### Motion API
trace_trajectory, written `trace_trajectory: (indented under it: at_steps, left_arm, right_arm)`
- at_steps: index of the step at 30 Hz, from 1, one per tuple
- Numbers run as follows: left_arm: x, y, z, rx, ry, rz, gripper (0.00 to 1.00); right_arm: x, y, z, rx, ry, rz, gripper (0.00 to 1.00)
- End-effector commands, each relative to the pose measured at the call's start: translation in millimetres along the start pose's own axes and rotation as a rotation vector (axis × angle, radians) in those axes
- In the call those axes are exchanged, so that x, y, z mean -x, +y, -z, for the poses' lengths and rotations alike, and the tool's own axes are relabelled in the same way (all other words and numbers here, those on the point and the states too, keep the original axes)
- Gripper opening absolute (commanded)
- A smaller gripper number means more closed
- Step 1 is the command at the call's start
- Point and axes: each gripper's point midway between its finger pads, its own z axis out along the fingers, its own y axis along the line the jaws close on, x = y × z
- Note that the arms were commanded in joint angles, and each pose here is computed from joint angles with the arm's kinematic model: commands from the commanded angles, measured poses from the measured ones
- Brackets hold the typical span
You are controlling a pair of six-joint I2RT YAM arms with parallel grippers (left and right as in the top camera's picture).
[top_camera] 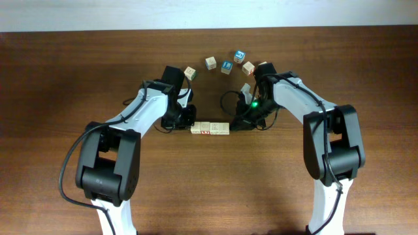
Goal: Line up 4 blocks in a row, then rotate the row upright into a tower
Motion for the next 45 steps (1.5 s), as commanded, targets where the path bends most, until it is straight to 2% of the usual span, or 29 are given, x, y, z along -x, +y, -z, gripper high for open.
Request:
trace_trajectory:
  at_steps: [1, 16, 45]
  left_arm:
    - [2.1, -15.5, -0.6, -0.059, 0.006, -0.005, 0.00]
    - [2.1, -15.8, -0.7, -0.059, 0.006, -0.006, 0.00]
    - [-0.3, -14.4, -0.7, -0.053, 0.015, -0.002, 0.00]
  right_arm:
    - [-2.4, 47.7, 8.1, 0.082, -0.007, 0.089, 0.04]
    - [-11.8, 102.8, 1.6, 0.084, 0.013, 0.212, 0.04]
    - [-10.5, 116.9, -17.7, 0.027, -0.022, 0.217, 0.04]
